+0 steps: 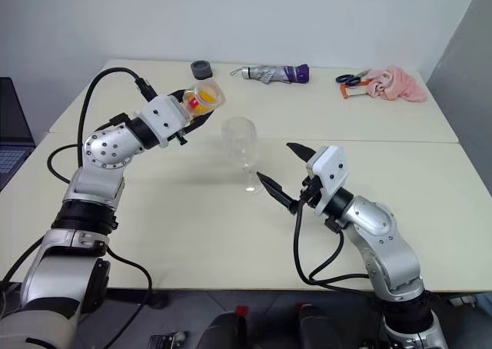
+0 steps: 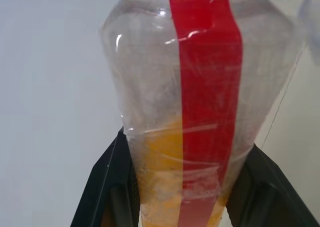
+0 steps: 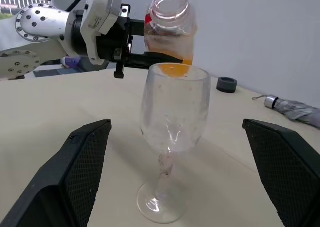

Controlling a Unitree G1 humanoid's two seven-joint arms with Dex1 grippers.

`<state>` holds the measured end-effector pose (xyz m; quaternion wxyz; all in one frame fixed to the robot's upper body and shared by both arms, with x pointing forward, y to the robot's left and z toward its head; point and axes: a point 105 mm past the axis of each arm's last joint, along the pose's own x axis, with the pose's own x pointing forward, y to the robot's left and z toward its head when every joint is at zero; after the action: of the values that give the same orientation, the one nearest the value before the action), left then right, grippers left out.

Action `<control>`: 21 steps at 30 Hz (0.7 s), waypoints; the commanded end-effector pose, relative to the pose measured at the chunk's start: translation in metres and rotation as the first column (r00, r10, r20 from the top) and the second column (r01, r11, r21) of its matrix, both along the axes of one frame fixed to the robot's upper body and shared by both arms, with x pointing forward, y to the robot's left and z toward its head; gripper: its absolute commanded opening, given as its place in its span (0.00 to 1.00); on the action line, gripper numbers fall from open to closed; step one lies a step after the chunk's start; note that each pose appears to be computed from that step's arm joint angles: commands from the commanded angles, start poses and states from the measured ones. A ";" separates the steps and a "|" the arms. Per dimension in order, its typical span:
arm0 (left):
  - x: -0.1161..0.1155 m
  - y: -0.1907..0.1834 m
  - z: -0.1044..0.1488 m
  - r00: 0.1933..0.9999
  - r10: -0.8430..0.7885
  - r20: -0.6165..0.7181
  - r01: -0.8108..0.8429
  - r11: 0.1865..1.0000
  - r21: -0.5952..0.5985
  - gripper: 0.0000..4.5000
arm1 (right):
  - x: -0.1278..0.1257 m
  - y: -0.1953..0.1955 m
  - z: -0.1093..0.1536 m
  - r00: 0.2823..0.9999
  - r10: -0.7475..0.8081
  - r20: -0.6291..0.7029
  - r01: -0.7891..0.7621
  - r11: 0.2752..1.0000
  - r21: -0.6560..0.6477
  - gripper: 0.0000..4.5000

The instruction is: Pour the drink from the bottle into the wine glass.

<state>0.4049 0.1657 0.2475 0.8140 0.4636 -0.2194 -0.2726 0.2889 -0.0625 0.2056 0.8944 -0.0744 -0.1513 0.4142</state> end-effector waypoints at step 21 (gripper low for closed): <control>-0.001 0.004 0.049 0.919 -0.024 0.393 -0.086 0.962 0.259 0.38 | -0.003 0.002 0.005 0.999 0.021 0.029 -0.021 1.000 -0.004 1.00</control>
<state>0.4087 0.1698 0.2716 0.7023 0.6120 -0.2947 -0.2129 0.2912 -0.0632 0.2014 0.8948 -0.0805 -0.1447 0.4147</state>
